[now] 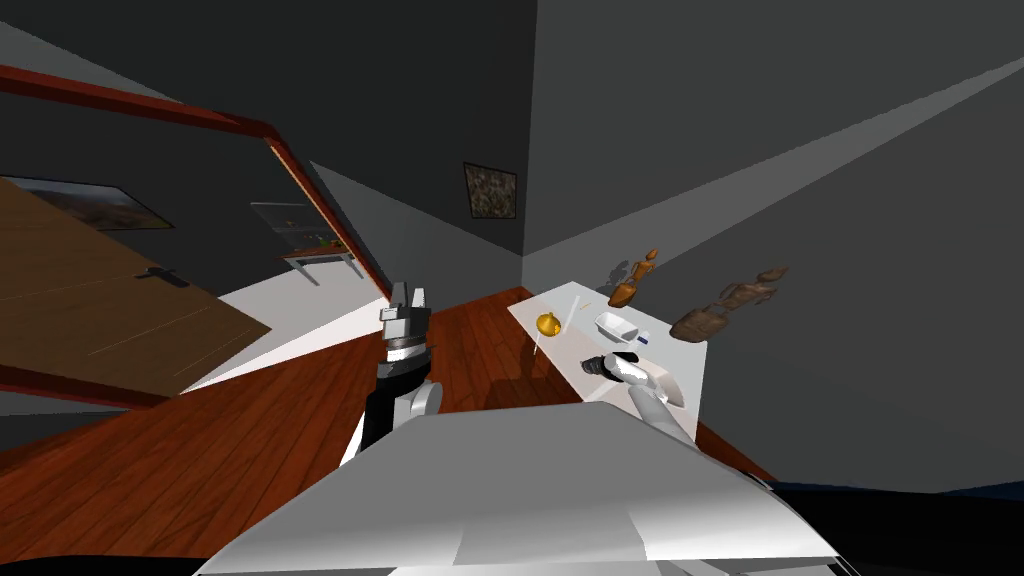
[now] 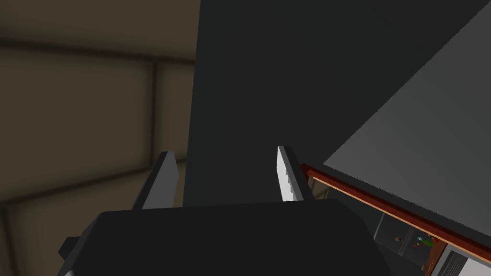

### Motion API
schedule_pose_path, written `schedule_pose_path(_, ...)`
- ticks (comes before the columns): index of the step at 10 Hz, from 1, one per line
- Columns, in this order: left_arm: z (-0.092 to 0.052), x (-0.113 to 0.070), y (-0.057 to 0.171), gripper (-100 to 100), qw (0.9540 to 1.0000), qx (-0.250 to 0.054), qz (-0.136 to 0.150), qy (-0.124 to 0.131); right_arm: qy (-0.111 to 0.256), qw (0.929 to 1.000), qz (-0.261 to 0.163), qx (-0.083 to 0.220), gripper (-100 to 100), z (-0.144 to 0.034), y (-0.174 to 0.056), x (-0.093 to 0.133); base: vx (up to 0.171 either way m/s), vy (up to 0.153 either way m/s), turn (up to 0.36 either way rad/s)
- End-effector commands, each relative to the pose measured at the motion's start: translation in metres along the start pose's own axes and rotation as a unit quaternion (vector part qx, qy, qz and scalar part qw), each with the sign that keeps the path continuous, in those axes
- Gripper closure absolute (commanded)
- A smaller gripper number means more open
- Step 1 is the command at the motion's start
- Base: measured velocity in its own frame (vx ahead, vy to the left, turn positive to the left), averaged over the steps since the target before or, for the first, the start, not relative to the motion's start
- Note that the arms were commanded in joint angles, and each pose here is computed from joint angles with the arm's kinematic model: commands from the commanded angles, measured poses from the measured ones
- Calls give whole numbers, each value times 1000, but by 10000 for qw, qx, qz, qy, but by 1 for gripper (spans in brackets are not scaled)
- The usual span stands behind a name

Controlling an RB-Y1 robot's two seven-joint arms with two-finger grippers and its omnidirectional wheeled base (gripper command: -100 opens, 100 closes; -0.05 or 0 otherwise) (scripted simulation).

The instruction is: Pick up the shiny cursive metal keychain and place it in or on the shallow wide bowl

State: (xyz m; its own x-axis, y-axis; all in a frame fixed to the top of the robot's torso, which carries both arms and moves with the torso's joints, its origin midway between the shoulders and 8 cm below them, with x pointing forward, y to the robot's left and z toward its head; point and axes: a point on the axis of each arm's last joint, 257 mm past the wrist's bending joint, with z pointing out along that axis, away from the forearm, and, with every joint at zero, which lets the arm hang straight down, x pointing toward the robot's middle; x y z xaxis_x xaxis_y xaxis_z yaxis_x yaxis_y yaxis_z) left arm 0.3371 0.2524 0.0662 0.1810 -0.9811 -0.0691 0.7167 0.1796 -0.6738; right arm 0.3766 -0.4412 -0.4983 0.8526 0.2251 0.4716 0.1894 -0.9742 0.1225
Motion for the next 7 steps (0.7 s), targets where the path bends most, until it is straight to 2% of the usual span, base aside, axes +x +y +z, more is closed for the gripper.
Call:
schedule_pose_path(1,0,0,0,0,10000,0,0,0,56,9999,101,-54,100,-2,7,4,-210,-109,179)
schedule_pose_path(5,0,0,0,0,10000,0,0,0,88,9988,434,-206,100,-9,38,3,-202,-88,221)
schedule_pose_path(7,0,0,0,0,10000,0,0,0,62,9975,634,-300,100,-15,58,-3,-157,-87,240)
